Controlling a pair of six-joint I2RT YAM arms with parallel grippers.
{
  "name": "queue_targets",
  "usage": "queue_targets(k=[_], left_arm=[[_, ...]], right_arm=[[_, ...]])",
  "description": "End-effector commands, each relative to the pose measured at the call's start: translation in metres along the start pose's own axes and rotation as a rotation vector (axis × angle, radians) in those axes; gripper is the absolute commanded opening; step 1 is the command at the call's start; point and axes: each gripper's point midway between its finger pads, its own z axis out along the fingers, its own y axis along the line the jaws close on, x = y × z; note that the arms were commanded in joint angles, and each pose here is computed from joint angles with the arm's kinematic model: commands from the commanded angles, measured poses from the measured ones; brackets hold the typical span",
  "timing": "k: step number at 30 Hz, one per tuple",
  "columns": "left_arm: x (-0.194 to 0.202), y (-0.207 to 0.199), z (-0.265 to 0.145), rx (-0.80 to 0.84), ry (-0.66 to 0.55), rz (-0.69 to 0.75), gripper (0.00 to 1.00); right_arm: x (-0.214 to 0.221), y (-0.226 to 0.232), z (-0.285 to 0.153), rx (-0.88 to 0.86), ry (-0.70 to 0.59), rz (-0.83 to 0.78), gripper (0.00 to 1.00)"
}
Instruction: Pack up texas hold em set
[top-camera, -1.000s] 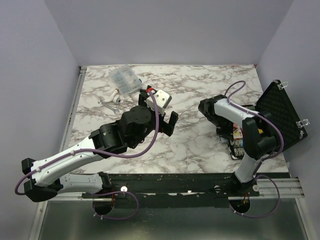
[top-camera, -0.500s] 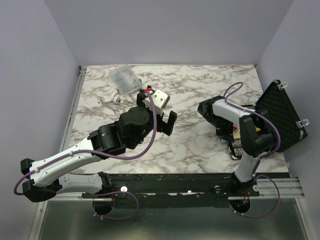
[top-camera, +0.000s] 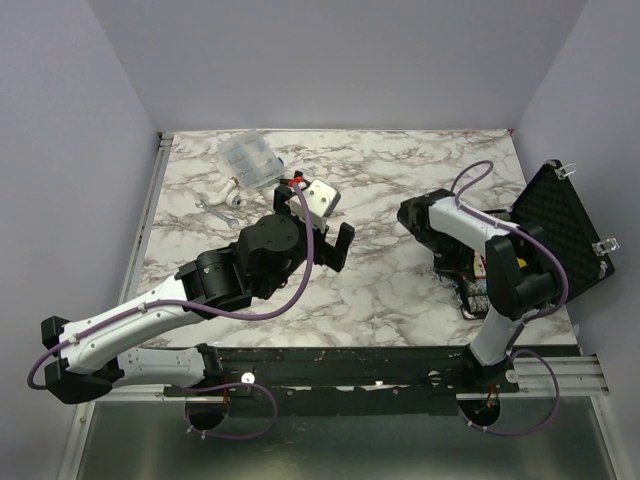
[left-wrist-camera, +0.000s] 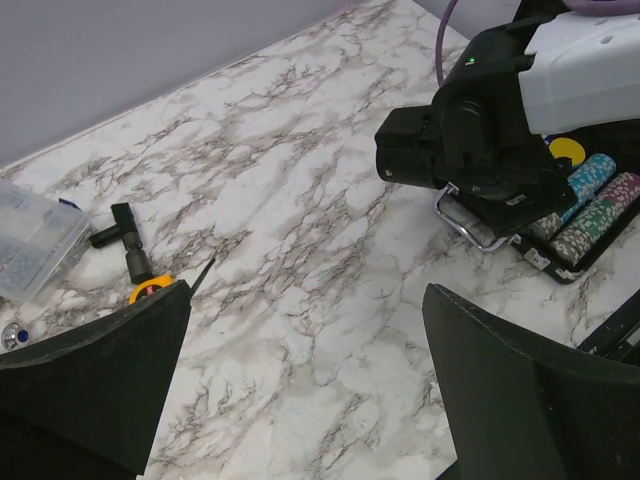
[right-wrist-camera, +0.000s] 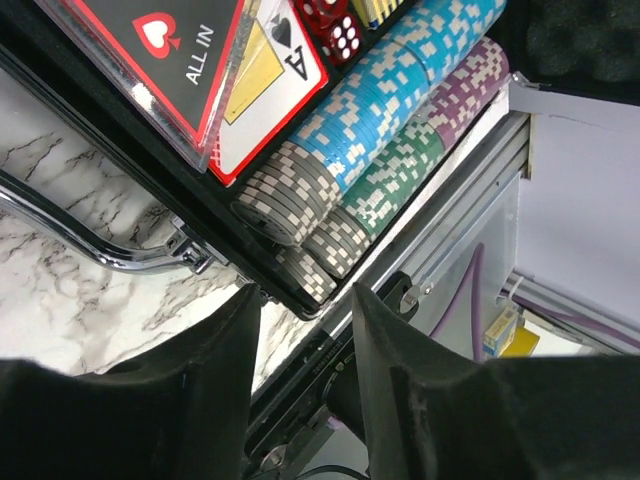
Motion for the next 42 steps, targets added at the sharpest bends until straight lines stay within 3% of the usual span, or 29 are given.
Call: queue_targets(k=[1, 6, 14, 18, 27, 42], left_arm=[[-0.002, 0.003, -0.001, -0.017, -0.013, 0.003, 0.98], [0.0, 0.003, 0.001, -0.022, -0.005, 0.006, 0.98], [0.002, 0.003, 0.003, -0.025, -0.003, 0.004, 0.98], [0.0, 0.005, 0.001, -0.028, -0.009, -0.004, 0.98], [-0.003, 0.006, -0.002, -0.024, -0.018, -0.016, 0.98], [-0.003, 0.004, -0.002, -0.011, -0.017, -0.018, 0.98]], right_arm=[[-0.018, -0.019, -0.02, -0.022, -0.096, 0.117, 0.52], [-0.046, -0.036, -0.044, -0.116, -0.237, 0.283, 0.74], [-0.118, -0.116, -0.094, -0.122, -0.562, 0.541, 0.79], [-0.144, -0.161, -0.1, -0.016, -0.631, 0.588, 0.83], [-0.168, -0.213, -0.075, 0.24, -0.609, 0.59, 0.91], [-0.17, -0.226, -0.029, 0.241, -0.503, 0.624, 1.0]])
